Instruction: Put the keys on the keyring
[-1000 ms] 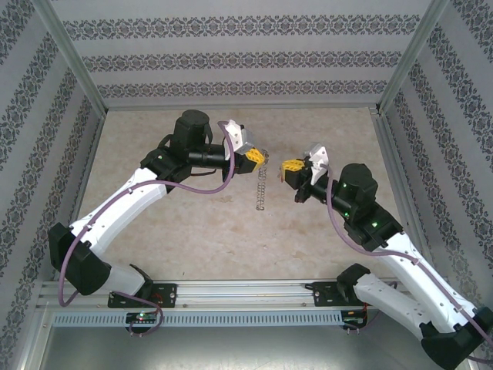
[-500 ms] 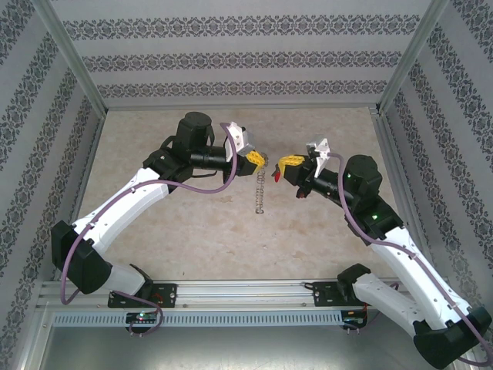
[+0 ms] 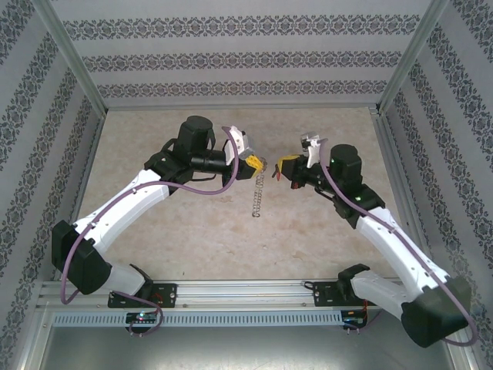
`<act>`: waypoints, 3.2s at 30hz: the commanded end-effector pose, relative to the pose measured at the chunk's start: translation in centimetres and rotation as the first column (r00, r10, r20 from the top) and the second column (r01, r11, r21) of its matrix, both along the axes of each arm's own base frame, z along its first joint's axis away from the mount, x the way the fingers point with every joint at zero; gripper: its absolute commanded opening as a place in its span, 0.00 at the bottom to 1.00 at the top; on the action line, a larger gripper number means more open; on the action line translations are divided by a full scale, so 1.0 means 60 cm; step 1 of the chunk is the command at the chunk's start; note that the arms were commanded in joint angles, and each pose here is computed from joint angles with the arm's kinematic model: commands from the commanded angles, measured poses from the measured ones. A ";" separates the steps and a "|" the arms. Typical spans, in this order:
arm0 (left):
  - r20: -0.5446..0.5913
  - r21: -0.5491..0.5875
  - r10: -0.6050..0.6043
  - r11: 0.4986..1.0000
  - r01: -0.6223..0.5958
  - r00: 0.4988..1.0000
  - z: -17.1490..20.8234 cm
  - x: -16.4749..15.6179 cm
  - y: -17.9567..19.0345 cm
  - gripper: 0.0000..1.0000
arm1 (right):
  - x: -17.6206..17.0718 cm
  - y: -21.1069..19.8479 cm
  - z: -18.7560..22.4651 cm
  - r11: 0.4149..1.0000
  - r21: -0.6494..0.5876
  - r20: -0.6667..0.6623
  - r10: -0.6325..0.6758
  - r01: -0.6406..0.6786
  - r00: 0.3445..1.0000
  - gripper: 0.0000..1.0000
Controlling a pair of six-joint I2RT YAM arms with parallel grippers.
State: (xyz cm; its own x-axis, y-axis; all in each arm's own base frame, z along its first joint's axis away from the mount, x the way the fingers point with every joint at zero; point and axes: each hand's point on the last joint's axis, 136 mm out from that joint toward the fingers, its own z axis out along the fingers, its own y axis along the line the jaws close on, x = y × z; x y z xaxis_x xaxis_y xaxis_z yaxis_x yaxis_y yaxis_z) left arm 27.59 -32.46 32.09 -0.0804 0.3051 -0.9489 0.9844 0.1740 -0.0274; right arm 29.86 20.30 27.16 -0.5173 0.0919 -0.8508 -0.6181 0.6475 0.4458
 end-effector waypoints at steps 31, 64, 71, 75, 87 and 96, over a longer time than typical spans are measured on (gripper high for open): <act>0.041 0.032 0.034 0.999 -0.035 0.999 0.005 -0.028 0.030 0.00 | 0.104 0.061 -0.377 0.994 -0.109 -0.606 -0.090 0.029 0.790 0.30; 0.100 0.031 0.072 0.997 -0.076 0.992 0.019 -0.045 0.057 0.00 | 0.063 0.043 -0.390 0.834 -0.548 -0.470 -0.375 0.070 0.799 0.42; 0.107 0.026 0.072 0.997 -0.075 0.992 0.020 -0.047 0.058 0.00 | 0.070 0.050 -0.398 0.810 -0.582 -0.451 -0.397 0.074 0.799 0.39; 0.110 0.025 0.071 0.997 -0.075 0.991 0.021 -0.048 0.060 0.00 | 0.073 0.053 -0.403 0.801 -0.594 -0.446 -0.403 0.073 0.799 0.36; 0.110 0.020 0.068 0.997 -0.070 0.992 0.020 -0.048 0.061 0.00 | 0.079 0.056 -0.418 0.782 -0.619 -0.434 -0.414 0.068 0.800 0.31; 0.105 0.020 0.069 0.997 -0.072 0.992 0.017 -0.046 0.061 0.00 | 0.078 0.054 -0.426 0.767 -0.638 -0.424 -0.420 0.065 0.802 0.21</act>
State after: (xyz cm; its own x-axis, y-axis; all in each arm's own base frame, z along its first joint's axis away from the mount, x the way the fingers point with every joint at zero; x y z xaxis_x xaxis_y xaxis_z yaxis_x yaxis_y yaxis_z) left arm 25.00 -29.00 31.59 -0.0652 0.3551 -0.9325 0.9655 0.2584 0.0310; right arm 34.60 23.63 1.91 -0.9142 -0.1076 -0.3908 -0.1860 0.9680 0.1685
